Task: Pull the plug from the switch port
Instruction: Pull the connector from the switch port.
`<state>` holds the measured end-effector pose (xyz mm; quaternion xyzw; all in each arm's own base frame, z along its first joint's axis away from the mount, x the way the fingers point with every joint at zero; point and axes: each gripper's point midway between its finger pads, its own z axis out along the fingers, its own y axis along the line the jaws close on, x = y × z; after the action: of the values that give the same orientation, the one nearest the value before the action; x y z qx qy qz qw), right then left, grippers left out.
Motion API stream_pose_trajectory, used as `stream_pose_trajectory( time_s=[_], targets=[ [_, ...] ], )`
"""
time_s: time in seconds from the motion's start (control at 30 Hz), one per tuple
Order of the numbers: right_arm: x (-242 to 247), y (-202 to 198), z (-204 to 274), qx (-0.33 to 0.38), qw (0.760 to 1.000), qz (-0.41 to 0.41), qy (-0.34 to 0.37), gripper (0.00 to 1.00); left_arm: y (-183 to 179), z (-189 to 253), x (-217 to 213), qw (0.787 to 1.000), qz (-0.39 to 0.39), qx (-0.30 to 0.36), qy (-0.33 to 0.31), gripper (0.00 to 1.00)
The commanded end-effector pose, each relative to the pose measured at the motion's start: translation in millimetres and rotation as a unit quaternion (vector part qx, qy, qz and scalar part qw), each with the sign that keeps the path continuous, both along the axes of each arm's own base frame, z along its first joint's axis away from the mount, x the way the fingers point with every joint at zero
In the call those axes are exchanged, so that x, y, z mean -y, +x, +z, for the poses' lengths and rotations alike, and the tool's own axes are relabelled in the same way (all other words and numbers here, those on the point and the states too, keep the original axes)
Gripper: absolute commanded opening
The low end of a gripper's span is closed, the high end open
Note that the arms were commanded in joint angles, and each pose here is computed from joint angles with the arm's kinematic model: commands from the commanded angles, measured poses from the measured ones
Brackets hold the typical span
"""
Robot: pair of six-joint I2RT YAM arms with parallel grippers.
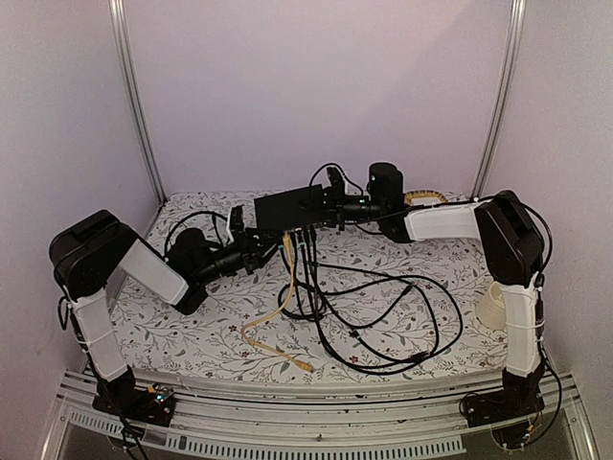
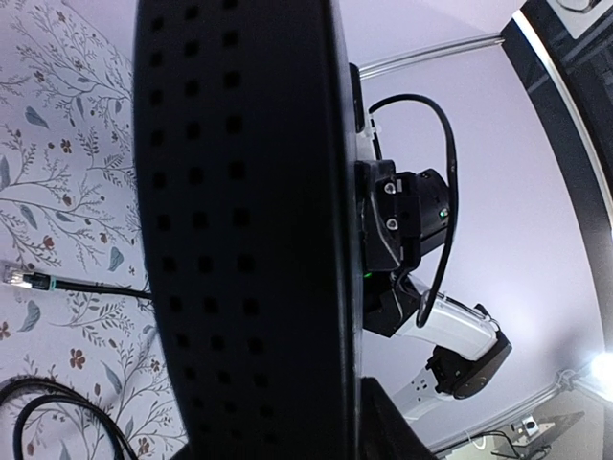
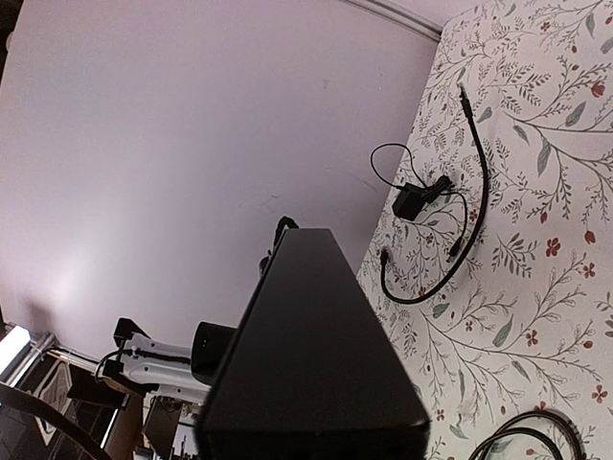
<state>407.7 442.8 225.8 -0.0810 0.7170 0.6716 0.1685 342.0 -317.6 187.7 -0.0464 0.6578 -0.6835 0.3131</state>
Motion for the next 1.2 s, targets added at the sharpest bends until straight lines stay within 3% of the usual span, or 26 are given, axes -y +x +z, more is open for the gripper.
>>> stream_pose_trajectory(
  time_s=[0.0, 0.5, 0.7, 1.17],
  targets=[
    [-10.1, 0.4, 34.1, 0.058, 0.997, -0.035, 0.02, 0.02, -14.6, 24.0, 18.0, 0.999, -0.024, 0.038, -0.005, 0.35],
    [-6.2, -0.7, 36.7, 0.053, 0.997, -0.044, 0.031, 0.02, -21.5, 22.8, 4.9, 0.999, -0.004, 0.033, -0.017, 0.19],
    [-6.0, -1.1, 38.5, 0.047, 0.997, -0.043, 0.04, 0.02, -25.9, 26.1, 1.6, 0.999, -0.001, 0.038, -0.03, 0.28],
    [-5.1, -1.5, 40.0, 0.047, 0.997, -0.044, 0.042, 0.02, -28.4, 25.5, -7.6, 0.998, 0.018, 0.033, -0.046, 0.27]
  ],
)
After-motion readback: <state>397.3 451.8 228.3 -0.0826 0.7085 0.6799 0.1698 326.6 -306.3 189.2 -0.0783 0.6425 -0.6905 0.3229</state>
